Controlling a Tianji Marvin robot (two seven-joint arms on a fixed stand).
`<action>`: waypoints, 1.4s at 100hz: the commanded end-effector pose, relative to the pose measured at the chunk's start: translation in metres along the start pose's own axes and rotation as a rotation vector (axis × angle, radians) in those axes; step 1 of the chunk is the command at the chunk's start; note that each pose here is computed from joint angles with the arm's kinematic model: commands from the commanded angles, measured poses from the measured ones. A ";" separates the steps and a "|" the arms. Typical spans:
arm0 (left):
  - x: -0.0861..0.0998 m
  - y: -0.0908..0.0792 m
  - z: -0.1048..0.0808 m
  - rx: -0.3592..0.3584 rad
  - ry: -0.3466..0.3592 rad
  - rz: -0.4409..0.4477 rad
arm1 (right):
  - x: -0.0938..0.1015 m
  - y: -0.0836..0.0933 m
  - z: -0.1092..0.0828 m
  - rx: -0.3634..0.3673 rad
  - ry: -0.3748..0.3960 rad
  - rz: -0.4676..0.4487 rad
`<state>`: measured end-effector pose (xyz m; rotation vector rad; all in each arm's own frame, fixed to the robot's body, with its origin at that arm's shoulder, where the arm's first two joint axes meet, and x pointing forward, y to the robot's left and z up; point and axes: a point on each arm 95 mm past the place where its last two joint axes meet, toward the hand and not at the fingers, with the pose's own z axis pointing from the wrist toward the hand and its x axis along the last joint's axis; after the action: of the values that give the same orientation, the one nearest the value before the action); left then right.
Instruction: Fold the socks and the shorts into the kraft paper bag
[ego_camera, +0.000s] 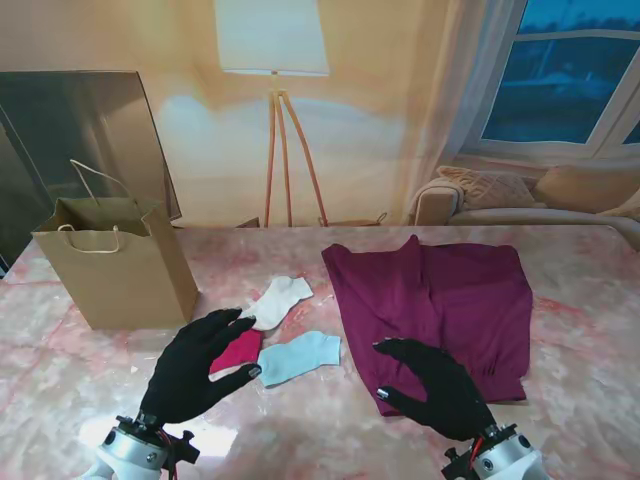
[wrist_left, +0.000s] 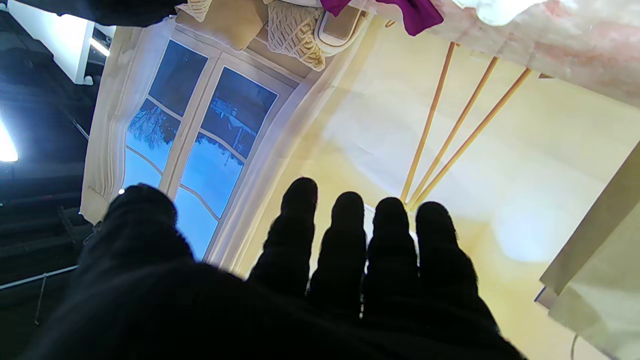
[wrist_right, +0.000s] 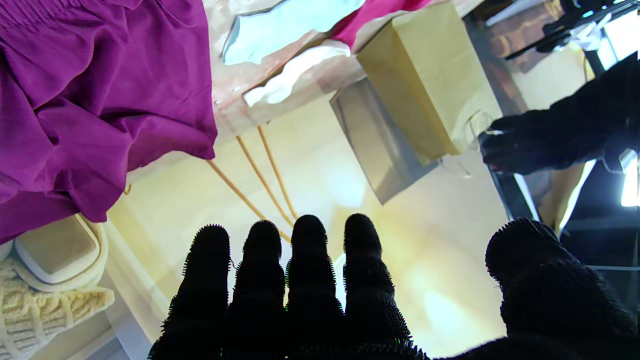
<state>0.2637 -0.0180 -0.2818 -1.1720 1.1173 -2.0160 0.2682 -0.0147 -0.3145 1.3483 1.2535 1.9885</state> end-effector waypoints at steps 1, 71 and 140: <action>0.006 -0.019 0.007 0.025 0.021 0.025 | 0.003 -0.001 0.002 0.000 0.003 0.006; -0.019 -0.170 0.079 0.052 -0.154 0.314 | 0.001 -0.011 0.010 0.006 -0.010 0.037; -0.125 -0.223 0.123 0.048 -0.323 0.573 | -0.011 -0.018 0.034 0.047 -0.050 0.087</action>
<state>0.4151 0.1376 -0.1096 -0.9724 1.0922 -1.3677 0.3005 -0.0011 -0.3293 1.4762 1.2385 1.9882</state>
